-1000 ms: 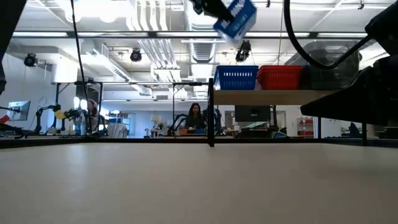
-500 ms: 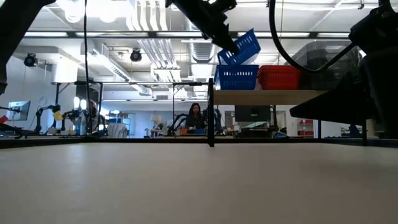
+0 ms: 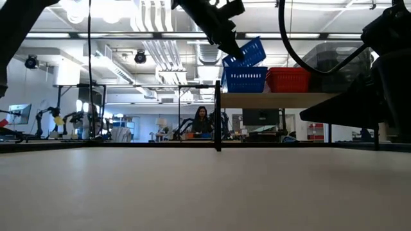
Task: Stack baskets on shelf by color
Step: Stack the blue bin on the other blue bin on the shelf
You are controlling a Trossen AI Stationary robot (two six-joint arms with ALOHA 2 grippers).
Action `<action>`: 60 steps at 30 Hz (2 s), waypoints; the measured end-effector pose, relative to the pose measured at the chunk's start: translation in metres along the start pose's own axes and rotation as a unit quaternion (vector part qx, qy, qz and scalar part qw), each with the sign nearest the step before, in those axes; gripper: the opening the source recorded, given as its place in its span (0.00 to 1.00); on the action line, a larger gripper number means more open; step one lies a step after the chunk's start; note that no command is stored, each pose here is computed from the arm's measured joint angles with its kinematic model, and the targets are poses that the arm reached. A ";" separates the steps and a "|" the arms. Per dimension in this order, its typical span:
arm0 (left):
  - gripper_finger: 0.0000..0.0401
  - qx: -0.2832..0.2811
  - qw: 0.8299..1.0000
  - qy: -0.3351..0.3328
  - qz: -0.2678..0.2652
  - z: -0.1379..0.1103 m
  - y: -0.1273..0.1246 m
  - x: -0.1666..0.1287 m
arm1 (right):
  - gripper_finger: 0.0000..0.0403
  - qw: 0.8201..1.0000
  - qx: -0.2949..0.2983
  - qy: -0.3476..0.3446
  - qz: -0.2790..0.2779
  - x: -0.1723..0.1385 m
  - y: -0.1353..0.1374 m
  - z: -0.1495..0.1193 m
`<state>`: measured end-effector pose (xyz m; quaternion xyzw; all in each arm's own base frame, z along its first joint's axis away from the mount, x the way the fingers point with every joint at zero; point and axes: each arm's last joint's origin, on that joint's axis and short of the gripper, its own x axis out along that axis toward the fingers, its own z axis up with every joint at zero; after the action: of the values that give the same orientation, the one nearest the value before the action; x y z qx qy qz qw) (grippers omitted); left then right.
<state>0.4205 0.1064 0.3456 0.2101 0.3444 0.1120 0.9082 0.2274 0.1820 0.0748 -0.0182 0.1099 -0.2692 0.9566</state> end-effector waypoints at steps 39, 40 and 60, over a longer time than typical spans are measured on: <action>0.19 -0.011 1.000 0.020 0.010 -0.005 0.006 -0.004 | 0.02 1.000 0.000 0.000 0.000 0.000 0.000 0.000; 0.17 -0.011 1.000 0.020 0.010 -0.005 0.006 -0.004 | 0.02 1.000 0.000 0.000 0.000 0.000 0.000 0.000; 0.01 -0.007 1.000 0.007 0.007 0.002 0.002 -0.018 | 0.02 1.000 0.000 0.000 0.000 0.000 0.000 0.000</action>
<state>0.4084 0.1009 0.3584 0.2053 0.3480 0.1221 0.9065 0.2274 0.1820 0.0748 -0.0186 0.1104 -0.2688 0.9567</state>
